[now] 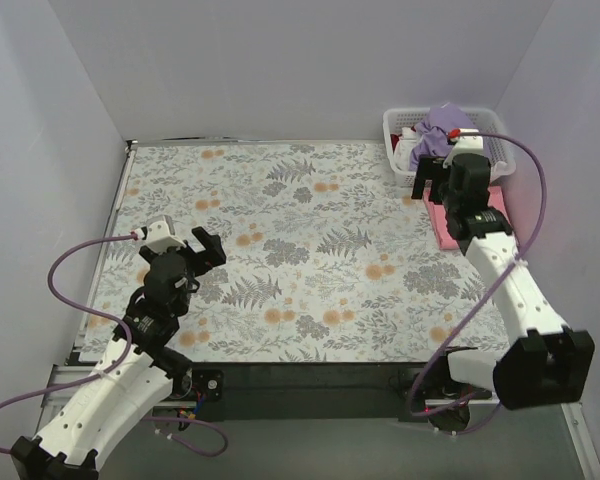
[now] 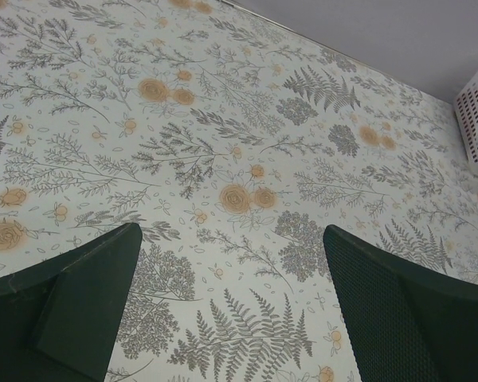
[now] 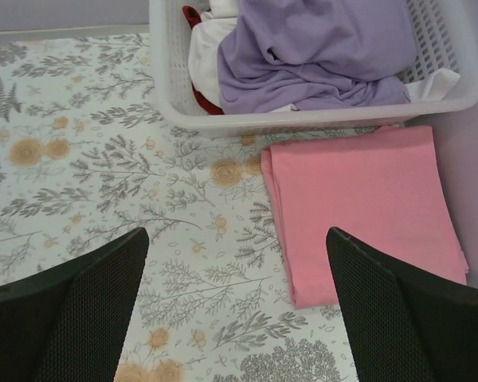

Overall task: Fold and stack the t-shirts
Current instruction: Grab the tshirt from the pile

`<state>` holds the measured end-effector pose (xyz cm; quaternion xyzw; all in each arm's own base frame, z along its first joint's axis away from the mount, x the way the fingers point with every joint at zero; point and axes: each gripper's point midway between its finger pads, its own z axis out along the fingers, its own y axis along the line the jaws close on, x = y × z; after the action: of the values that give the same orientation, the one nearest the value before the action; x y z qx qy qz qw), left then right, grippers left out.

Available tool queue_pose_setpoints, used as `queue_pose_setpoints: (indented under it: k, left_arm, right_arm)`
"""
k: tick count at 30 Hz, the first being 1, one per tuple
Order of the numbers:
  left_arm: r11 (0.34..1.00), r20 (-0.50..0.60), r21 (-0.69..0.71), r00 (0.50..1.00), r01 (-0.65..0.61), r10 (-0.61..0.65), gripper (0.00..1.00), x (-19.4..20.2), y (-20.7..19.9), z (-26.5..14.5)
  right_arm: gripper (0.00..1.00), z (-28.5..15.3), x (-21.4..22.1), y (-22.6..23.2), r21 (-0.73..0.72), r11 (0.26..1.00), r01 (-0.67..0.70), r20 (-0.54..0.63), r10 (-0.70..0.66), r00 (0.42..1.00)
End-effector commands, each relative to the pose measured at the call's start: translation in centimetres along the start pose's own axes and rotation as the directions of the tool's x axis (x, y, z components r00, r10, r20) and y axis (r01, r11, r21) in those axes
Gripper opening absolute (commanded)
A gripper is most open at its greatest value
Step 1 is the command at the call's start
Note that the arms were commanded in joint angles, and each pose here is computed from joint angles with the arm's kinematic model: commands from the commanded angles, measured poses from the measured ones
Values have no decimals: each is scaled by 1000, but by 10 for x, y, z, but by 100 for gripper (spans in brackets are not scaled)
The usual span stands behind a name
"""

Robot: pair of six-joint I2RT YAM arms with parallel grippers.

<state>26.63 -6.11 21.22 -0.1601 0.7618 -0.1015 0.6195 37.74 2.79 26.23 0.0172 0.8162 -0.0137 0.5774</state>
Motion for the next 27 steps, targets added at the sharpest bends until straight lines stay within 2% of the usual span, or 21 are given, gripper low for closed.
queue_pose_setpoints:
  k: [1,5,7,9,12,13,14,16,18,19,20,22,23,26,27]
  left_arm:
    - [1000,8,2,1000,11,-11,98,-6,0,-4]
    - [1000,12,1,1000,5,-5,98,-6,2,-5]
    - [1000,15,-11,1000,-3,3,98,-5,4,-4]
    - [1000,13,-20,1000,-10,11,98,-4,6,-4]
    - [999,0,-33,1000,-20,20,98,0,8,0]
    - [999,-2,-34,1000,-25,25,98,1,8,1]
    - [999,-11,-42,999,-34,33,98,4,8,3]
    - [998,-20,-51,999,-46,45,98,6,9,5]
    - [996,-36,-69,998,-60,58,98,11,12,9]
    - [995,-40,-76,997,-65,62,98,12,12,10]
    - [994,-53,-82,996,-75,71,98,16,13,12]
    - [992,-61,-91,995,-85,80,98,18,14,15]
    - [991,-73,-97,993,-96,90,98,21,15,17]
    - [988,-87,-105,991,-110,101,98,25,15,20]
    - [988,-90,-104,991,-112,103,98,26,15,21]
  right_arm:
    - [98,34,-26,-18,116,993,-23,23,20,1000]
    - [98,91,-15,-48,162,985,-61,-43,69,997]
    - [96,116,-13,-49,157,986,-62,-64,73,995]
    - [92,133,-16,-73,190,980,-67,-54,79,995]
    - [88,170,-18,-74,126,991,-54,-51,61,997]
    - [85,187,-4,-71,101,994,-49,-82,57,995]
    - [85,195,-18,-73,92,995,-43,-50,48,998]
    - [85,218,-15,-65,43,998,-34,-52,36,998]
    - [82,235,-24,-58,2,999,-33,-5,33,999]
    - [81,249,-11,-54,-26,999,-35,-25,34,999]
    - [81,254,-20,-54,-27,999,-36,0,36,999]
    - [79,271,-10,-45,-82,996,-43,-6,43,999]
    - [79,276,-22,-44,-91,995,-45,21,47,999]
    - [73,292,-12,-39,-115,992,-53,7,55,998]
    - [66,295,-17,-38,-121,991,-54,20,57,998]
